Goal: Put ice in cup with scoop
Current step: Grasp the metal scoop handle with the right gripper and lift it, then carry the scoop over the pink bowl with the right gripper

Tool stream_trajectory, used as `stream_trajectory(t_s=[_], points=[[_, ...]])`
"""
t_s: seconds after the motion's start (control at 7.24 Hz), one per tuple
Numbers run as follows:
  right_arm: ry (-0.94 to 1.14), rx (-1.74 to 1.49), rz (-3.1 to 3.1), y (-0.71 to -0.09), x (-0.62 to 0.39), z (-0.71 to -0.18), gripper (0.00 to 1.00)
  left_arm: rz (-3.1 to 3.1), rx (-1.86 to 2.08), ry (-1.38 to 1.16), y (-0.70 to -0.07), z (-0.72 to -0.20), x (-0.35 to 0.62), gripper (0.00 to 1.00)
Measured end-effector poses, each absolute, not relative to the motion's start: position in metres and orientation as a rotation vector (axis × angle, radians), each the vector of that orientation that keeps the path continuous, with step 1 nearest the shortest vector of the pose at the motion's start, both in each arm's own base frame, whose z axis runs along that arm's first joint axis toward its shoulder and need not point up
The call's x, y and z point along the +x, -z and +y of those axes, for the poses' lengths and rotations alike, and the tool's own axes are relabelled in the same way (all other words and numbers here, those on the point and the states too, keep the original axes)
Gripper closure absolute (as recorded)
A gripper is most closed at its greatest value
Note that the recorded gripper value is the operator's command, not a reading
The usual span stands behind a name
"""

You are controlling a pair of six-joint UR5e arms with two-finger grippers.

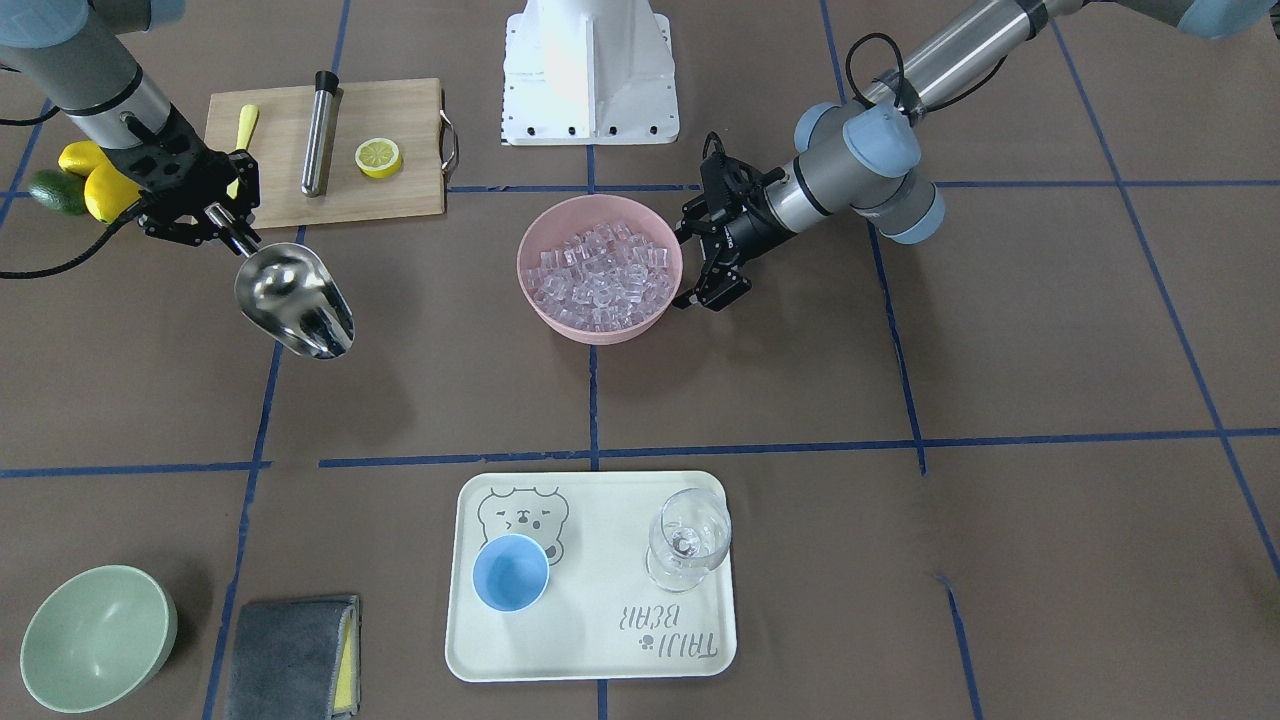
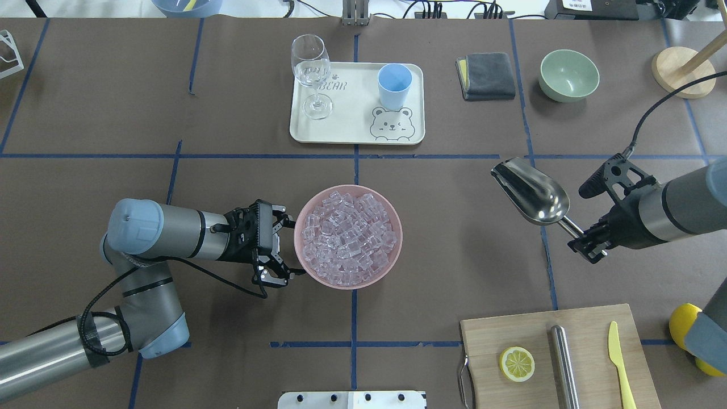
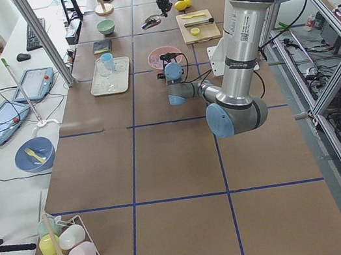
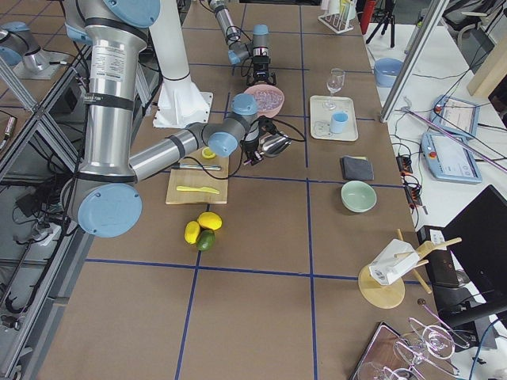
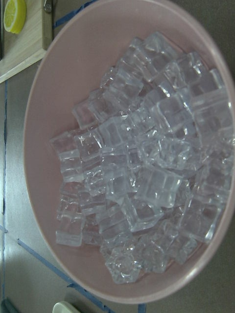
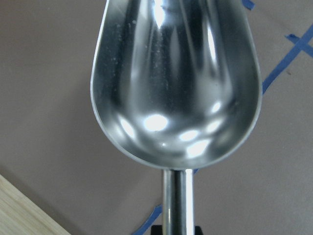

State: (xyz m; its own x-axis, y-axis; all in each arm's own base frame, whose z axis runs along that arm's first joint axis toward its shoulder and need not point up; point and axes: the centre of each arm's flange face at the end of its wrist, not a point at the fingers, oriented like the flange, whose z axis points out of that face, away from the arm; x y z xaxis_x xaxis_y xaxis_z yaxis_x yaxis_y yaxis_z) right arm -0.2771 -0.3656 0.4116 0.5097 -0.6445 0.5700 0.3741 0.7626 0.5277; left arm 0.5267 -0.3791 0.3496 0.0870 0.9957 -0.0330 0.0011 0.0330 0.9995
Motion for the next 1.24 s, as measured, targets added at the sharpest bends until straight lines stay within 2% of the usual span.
stream_trajectory(t_s=[0.55, 0.83, 1.24], points=[[0.635, 0.222, -0.778, -0.296, -0.306, -0.373, 1.00, 1.159, 1.224, -1.121, -0.350, -0.379, 0.526, 0.00], [0.683, 0.187, -0.658, -0.228, -0.344, -0.358, 1.00, 1.161, 1.227, -1.121, -0.349, -0.379, 0.526, 0.00], [0.833, 0.161, -0.541, -0.167, -0.389, -0.327, 1.00, 1.161, 1.227, -1.121, -0.349, -0.379, 0.527, 0.00]])
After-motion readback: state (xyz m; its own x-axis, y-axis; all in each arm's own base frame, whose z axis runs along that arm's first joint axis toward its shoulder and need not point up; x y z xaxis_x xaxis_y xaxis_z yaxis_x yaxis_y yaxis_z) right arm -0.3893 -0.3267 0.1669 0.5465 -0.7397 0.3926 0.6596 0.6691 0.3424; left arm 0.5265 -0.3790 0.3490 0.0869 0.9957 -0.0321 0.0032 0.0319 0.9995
